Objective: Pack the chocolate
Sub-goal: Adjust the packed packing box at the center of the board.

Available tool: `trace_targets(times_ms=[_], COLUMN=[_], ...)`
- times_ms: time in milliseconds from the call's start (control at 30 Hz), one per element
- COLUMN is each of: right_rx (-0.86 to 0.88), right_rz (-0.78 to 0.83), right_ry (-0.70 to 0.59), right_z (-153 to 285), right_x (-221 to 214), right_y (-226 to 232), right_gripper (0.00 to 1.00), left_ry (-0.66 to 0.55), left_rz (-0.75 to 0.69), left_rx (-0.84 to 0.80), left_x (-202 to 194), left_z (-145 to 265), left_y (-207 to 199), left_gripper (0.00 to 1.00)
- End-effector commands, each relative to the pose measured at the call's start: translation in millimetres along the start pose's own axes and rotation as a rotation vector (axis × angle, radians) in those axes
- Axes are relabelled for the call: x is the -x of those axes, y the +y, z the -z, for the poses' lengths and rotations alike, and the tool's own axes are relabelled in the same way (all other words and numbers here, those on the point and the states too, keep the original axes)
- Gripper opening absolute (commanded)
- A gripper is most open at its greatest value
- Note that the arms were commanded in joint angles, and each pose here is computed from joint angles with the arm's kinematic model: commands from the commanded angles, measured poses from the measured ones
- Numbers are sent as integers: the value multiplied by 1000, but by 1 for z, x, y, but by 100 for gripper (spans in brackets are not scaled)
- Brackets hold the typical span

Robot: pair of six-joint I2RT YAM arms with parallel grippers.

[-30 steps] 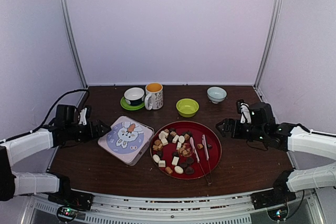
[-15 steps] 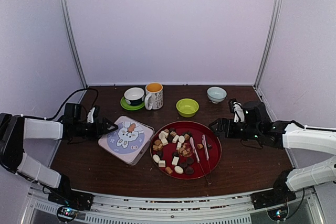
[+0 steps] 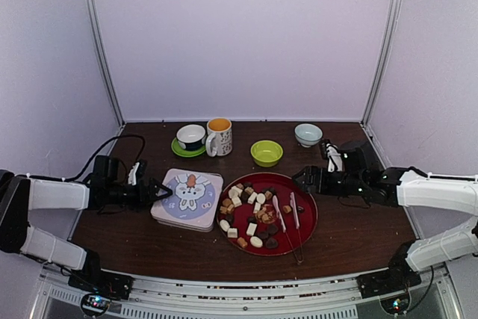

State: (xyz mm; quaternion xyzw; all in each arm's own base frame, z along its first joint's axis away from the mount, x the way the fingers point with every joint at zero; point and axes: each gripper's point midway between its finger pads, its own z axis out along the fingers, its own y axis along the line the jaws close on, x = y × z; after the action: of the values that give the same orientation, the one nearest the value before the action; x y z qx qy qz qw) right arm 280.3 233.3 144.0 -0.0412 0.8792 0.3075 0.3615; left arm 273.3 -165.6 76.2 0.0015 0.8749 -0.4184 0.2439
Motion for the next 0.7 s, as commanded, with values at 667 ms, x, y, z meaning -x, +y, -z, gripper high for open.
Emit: trace_targets(times_ms=[667], right_rx=[-461], right_rz=[120], right_ry=[185], right_z=[0], right_x=[-29], right_y=[-82], right_gripper=[66], left_ry=[50], left_rz=[-40], left_rx=[-89], left_x=[-5], left_z=[-14], left_y=[-28], left_gripper=[97])
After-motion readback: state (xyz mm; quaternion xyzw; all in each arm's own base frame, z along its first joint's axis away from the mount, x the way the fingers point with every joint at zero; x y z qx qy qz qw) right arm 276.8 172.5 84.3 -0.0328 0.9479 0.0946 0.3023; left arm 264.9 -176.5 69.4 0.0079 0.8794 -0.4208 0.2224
